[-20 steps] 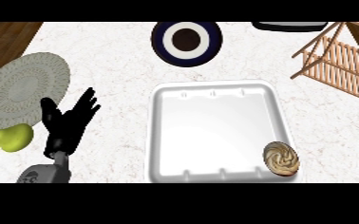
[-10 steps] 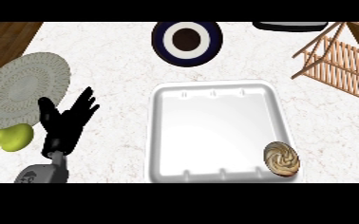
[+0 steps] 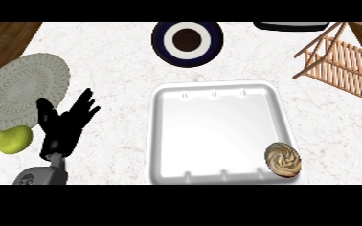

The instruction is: Pick the tomato from the tray and place it in the tiered shelf

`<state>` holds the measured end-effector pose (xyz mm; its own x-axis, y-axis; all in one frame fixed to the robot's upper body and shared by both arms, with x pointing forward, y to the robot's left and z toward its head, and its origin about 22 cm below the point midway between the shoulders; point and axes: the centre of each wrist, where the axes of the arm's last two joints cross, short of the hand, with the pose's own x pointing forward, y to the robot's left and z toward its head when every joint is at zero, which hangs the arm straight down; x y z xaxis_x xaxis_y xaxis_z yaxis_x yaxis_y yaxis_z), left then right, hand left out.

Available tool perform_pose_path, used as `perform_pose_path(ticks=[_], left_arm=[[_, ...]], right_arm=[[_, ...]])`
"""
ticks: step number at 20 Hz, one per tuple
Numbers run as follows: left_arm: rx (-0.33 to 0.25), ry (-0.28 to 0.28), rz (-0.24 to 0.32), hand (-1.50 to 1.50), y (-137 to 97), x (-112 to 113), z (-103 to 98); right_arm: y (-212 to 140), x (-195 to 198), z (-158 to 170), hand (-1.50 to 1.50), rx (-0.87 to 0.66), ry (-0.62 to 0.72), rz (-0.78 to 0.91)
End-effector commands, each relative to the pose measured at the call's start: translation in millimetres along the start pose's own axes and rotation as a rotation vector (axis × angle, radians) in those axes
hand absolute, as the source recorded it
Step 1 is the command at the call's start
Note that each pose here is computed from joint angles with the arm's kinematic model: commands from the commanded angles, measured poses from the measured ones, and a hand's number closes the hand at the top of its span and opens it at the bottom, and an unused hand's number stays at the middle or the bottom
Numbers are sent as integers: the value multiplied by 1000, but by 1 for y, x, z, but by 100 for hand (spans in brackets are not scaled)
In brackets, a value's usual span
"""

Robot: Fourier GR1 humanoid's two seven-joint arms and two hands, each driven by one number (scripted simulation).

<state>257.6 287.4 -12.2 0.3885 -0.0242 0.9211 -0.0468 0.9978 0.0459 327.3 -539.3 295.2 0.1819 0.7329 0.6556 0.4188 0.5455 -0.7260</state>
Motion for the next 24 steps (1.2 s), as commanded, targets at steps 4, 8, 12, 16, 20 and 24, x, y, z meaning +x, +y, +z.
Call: perform_pose_path(ticks=[4,8,12,16,20,24], left_arm=[[-8,44,24,0,2,-2,-5],[3,47,3,0,2,-2,-4],[1,35,4,0,-3,-8,6],[13,33,4,0,0,-5,-2],[11,57,18,0,-9,-24,1],[-12,55,-1,0,-4,-17,5]], right_arm=[[-3,1,-4,150,-51,85,-162],[-8,1,-4,-150,-122,105,-291],[-14,0,-3,-150,-124,108,-471],[-41,9,1,-150,-146,100,-612],[-35,-2,2,-150,-241,139,-709],[-65,-11,16,-150,-408,191,-674]])
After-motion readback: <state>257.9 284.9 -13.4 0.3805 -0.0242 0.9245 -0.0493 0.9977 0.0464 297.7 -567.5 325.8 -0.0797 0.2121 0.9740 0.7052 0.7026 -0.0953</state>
